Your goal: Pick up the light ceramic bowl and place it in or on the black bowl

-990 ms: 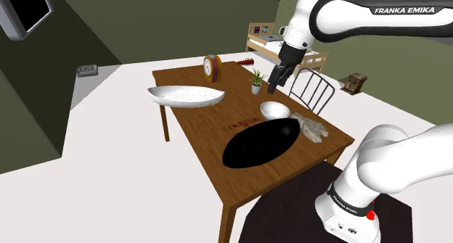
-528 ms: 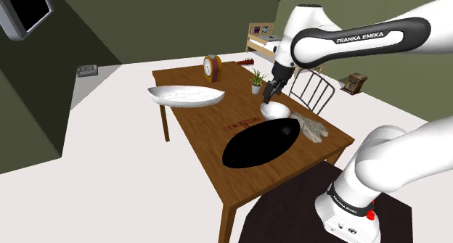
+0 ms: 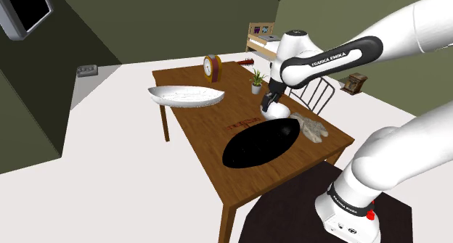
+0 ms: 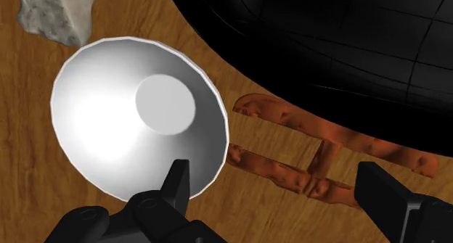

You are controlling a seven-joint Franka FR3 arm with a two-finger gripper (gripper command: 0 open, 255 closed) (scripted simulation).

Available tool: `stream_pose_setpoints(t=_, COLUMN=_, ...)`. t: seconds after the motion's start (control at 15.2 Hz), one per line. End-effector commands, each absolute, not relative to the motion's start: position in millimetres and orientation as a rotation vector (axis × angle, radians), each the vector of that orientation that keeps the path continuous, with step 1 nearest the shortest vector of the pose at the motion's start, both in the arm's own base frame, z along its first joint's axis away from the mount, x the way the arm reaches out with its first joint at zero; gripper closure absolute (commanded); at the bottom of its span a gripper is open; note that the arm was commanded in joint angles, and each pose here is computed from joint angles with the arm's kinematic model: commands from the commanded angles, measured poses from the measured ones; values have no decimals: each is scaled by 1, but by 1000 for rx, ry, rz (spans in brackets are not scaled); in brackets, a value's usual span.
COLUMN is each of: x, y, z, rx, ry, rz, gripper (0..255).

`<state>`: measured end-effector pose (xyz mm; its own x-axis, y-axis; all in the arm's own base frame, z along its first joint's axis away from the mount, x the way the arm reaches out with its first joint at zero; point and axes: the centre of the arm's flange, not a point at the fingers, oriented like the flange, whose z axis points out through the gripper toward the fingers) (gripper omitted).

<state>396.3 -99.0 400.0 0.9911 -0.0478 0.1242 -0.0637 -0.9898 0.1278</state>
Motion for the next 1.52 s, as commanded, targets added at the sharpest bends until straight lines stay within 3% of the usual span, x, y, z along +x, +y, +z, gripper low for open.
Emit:
stream_pose_setpoints(t=0.0, x=402, y=-115, z=380, rx=2979, ry=-98, rz=180, gripper=0)
stream_pose_setpoints(t=0.59, x=409, y=-128, z=333, rx=2970, ry=-104, rz=178, gripper=0)
stream_pose_setpoints(t=1.06, x=409, y=-128, z=333, rx=2970, ry=-104, rz=178, gripper=0)
stream_pose_setpoints(t=1.12, x=409, y=-128, z=333, rx=2970, ry=-104, rz=178, gripper=255)
stream_pose_setpoints(t=1.45, x=409, y=-128, z=333, rx=2970, ry=-104, rz=178, gripper=255)
